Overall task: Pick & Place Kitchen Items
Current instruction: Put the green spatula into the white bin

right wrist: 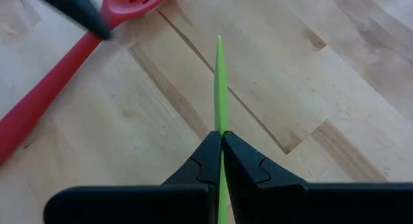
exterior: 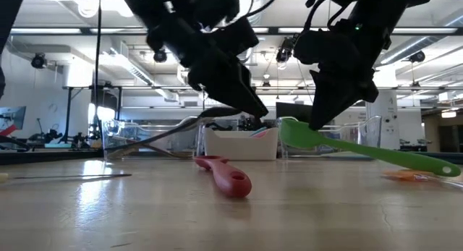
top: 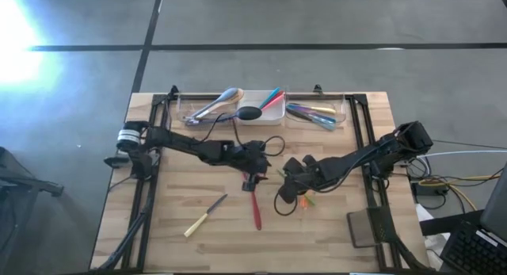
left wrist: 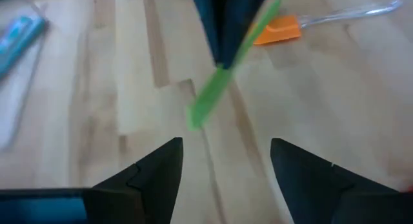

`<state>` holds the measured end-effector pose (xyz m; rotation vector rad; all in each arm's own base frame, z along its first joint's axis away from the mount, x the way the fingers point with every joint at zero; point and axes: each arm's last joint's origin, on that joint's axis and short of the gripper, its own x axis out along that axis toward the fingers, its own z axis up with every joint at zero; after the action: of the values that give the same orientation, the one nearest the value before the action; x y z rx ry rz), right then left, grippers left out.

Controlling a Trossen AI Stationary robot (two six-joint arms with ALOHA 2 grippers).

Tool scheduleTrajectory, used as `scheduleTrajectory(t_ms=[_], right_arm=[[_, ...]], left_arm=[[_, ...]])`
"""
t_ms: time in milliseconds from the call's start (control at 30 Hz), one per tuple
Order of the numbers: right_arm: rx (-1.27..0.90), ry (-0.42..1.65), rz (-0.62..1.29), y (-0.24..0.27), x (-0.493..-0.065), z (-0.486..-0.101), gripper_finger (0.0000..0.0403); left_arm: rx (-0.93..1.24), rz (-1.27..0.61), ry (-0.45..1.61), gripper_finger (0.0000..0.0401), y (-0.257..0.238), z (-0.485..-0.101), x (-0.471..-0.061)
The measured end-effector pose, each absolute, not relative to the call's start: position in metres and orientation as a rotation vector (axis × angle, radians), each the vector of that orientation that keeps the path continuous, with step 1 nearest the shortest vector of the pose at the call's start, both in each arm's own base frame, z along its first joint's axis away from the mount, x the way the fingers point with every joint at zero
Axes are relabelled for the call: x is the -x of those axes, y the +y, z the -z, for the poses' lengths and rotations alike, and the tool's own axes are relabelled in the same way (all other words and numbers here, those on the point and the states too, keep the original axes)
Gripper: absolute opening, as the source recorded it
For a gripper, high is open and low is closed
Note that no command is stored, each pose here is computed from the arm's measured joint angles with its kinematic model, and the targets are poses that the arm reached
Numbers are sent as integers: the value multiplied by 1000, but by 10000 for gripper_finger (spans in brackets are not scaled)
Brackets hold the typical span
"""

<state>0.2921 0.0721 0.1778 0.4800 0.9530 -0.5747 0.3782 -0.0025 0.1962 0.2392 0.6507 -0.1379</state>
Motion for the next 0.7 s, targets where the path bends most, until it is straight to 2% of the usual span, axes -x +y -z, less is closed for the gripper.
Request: scheduleTrajectory(t_ms=[200, 333, 467, 700], right_arm=[[-481, 948, 557, 73, -293, -178, 8], [-478, 960, 537, 73, -293, -178, 8], [-477, 965, 527, 74, -294, -178, 8], [-482, 970, 507, 74, -294, -178, 8]], left_arm=[[-310, 151, 705, 239, 11, -199, -397], [-304, 225, 732, 239, 15, -194, -404], [-271, 316, 716, 239, 15, -189, -408], [-307, 343, 689, 239, 16, -180, -419]])
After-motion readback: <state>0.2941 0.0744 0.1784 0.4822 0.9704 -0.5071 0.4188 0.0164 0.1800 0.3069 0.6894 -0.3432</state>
